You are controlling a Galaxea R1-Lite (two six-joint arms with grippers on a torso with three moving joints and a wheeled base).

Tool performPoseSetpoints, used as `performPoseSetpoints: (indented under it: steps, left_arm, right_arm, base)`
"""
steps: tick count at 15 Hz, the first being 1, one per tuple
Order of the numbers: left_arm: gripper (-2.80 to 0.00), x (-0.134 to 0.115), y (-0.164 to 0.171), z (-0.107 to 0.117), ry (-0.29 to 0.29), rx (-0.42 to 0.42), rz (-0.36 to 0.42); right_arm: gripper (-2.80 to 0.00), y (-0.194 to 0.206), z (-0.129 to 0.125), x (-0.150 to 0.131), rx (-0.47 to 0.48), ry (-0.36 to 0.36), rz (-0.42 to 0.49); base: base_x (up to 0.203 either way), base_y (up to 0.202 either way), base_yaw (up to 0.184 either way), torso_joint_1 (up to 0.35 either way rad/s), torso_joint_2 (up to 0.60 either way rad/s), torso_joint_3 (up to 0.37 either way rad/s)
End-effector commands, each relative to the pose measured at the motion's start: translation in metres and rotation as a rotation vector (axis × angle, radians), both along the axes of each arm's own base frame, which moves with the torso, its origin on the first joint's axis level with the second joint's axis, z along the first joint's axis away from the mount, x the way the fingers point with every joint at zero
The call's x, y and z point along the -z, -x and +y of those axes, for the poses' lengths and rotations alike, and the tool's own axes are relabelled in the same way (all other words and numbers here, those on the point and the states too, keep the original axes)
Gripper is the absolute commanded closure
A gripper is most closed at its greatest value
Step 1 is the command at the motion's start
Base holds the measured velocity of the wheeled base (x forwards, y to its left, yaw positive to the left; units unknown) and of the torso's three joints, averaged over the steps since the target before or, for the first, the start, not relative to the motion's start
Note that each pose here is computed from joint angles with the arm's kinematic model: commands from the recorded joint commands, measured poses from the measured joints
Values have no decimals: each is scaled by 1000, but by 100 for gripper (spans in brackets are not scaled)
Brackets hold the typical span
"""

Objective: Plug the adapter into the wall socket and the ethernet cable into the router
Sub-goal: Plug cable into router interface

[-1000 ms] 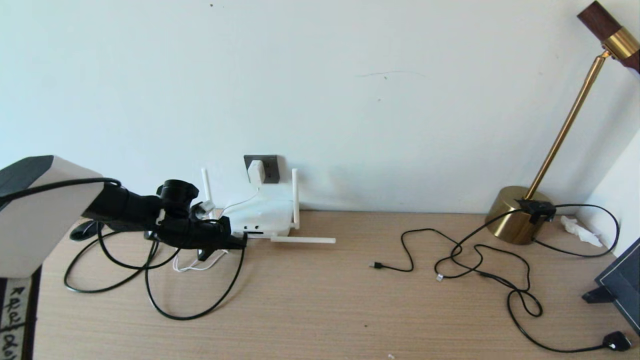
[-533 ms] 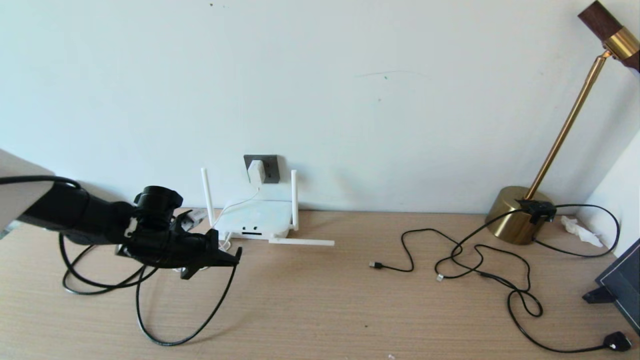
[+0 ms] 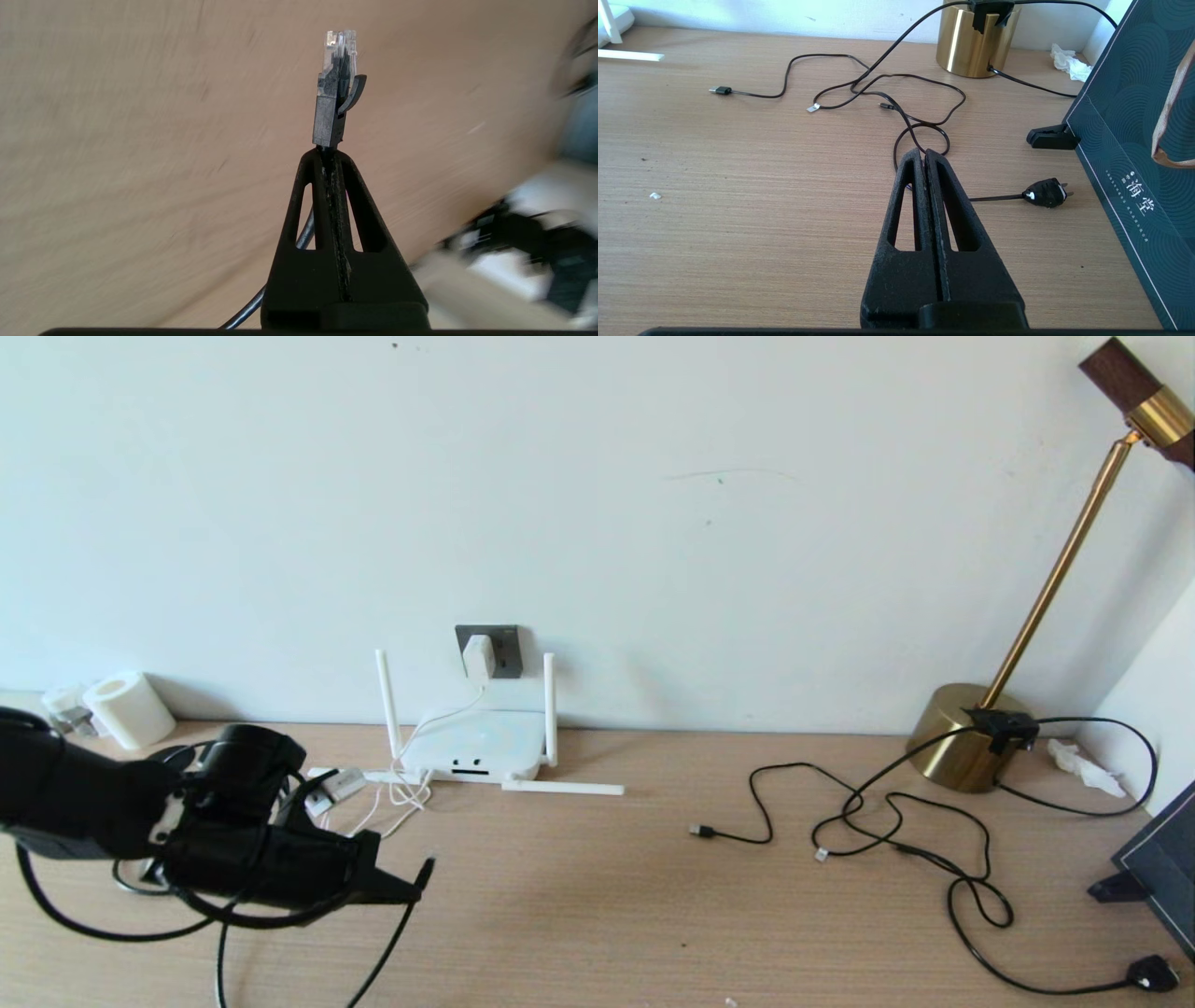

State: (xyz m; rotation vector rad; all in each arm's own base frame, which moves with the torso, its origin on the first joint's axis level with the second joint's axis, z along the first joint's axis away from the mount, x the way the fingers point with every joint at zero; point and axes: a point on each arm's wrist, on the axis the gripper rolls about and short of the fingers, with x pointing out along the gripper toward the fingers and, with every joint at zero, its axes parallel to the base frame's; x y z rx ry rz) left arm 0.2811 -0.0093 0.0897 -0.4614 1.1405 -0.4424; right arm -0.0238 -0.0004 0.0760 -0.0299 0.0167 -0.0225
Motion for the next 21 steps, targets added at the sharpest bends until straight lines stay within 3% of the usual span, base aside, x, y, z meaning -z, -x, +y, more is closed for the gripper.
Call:
performPoseSetpoints:
  steps: [1, 5, 8, 15, 16, 19, 21]
  left_arm:
    - [0, 8, 20, -1, -63, 87, -11]
    - [0, 42, 16, 0, -56, 114, 89]
    - [0, 58, 5, 1, -70, 116, 40]
    - [0, 67, -5, 0, -70, 120, 52]
    - [-280, 67, -5, 0, -68, 116, 51]
    - [-280, 60, -3, 1, -71, 114, 30]
    - [-280, 46, -1, 2, -106, 103, -21]
  right_arm:
    - [0, 0, 0, 0, 0, 0, 2]
    - [0, 0, 0, 0, 0, 0, 2]
    - [0, 0, 0, 0, 0, -1, 2]
    - [0, 0, 0, 0, 0, 1, 2]
    - [0, 0, 0, 0, 0, -1, 2]
    - [0, 0, 0, 0, 0, 0, 2]
    - [0, 0, 0, 0, -1, 0, 2]
  base:
    - [0, 0, 0, 0, 0, 0]
    - [0, 0, 0, 0, 0, 0]
    - [0, 0, 0, 0, 0, 0]
    - [0, 0, 0, 0, 0, 0]
    - [0, 0, 0, 0, 0, 0]
    - [0, 0, 0, 0, 0, 0]
    - [0, 0, 0, 0, 0, 0]
